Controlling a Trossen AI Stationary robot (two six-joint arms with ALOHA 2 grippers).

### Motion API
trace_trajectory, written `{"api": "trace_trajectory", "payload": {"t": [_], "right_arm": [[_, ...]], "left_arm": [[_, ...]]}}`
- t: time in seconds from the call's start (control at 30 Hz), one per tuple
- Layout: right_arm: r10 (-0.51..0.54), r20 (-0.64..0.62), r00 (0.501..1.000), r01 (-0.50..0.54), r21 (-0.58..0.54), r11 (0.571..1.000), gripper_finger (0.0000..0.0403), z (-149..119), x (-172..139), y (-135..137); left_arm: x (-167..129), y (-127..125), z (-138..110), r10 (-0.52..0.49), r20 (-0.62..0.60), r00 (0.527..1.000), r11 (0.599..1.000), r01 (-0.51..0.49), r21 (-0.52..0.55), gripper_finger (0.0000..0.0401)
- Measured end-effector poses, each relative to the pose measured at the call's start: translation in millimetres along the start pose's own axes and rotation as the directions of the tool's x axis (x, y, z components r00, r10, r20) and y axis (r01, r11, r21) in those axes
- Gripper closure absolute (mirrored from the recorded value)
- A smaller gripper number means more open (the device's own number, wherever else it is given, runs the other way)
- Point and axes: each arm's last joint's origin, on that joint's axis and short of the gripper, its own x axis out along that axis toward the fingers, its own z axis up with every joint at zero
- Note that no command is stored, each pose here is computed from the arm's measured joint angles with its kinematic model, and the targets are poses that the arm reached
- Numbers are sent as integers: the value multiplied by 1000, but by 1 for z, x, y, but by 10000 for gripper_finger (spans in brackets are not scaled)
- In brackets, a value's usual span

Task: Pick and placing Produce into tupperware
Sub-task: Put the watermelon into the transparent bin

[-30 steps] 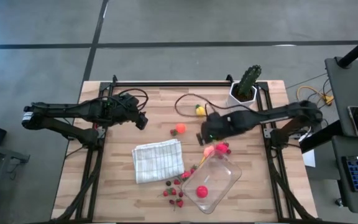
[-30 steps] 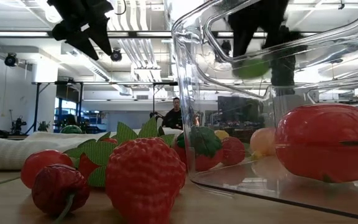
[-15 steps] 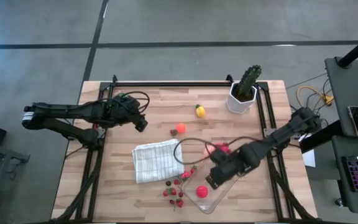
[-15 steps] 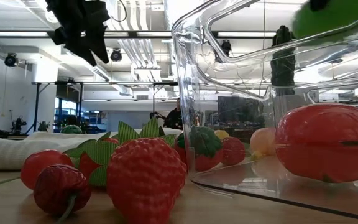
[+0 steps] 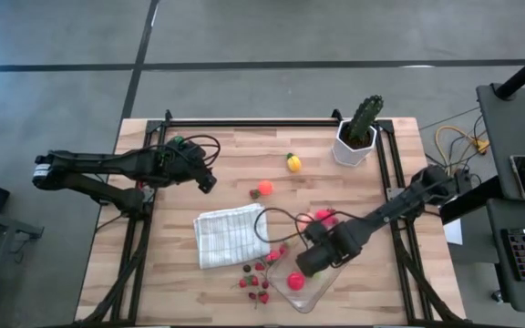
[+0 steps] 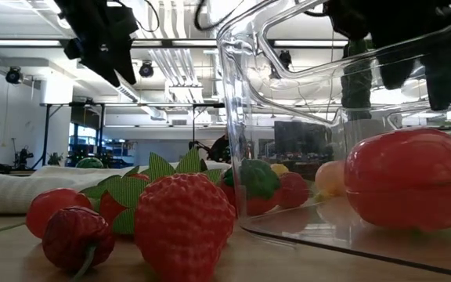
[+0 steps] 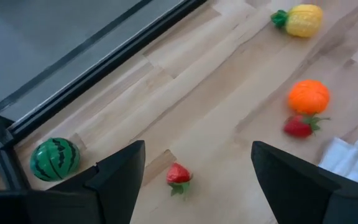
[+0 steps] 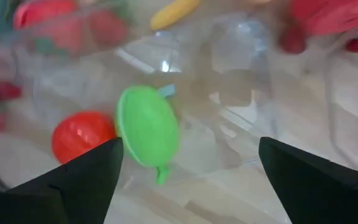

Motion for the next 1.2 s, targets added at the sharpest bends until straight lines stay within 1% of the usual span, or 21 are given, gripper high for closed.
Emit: {"api": "trace_trajectory", "payload": {"t": [0.07, 0.13, 0.23, 0.37, 0.47, 0.6, 0.7, 0.77, 0.8, 0.87, 1.0, 1.07, 1.2], "right_arm": [[6, 11, 1000, -6, 26, 1000, 34, 4, -6, -3], [39, 23, 999, -39, 36, 999, 34, 7, -15, -6], [99, 54, 994, -101, 28, 995, 33, 11, -28, -9], [134, 141, 981, -141, 35, 989, 33, 13, -45, -16], [153, 170, 974, -162, 39, 986, 33, 14, -53, -20], [161, 192, 968, -171, 39, 984, 33, 15, -57, -23], [160, 194, 968, -171, 38, 985, 33, 15, -57, -23], [159, 194, 968, -169, 33, 985, 33, 15, -56, -23], [157, 194, 968, -166, 27, 986, 33, 15, -56, -23], [153, 194, 969, -159, 14, 987, 33, 15, -55, -24], [151, 193, 969, -151, -11, 988, 33, 15, -54, -24], [151, 193, 969, -152, -11, 988, 33, 15, -54, -24], [151, 193, 969, -156, 9, 988, 33, 15, -54, -24]], "left_arm": [[6, 4, 1, 55, -13, 998, 998, -55, 3, 123], [14, 11, 3, 144, -32, 989, 989, -144, 18, 123], [34, 30, 8, 259, -129, 957, 965, -261, 5, 123], [61, 60, 13, 312, -258, 914, 943, -331, -30, 123], [80, 84, 13, 308, -316, 897, 931, -353, -95, 123], [103, 114, 5, 246, -408, 879, 918, -347, -194, 123], [114, 133, -3, 255, -474, 843, 889, -397, -228, 123], [120, 142, -5, 257, -491, 833, 877, -414, -243, 123], [122, 145, -5, 240, -494, 836, 882, -401, -249, 123], [127, 147, -2, 216, -468, 857, 887, -373, -274, 123], [139, 151, 3, 216, -434, 875, 882, -366, -298, 123], [146, 154, 3, 222, -440, 870, 875, -377, -303, 123], [161, 159, -3, 220, -492, 843, 867, -400, -298, 123]]}}
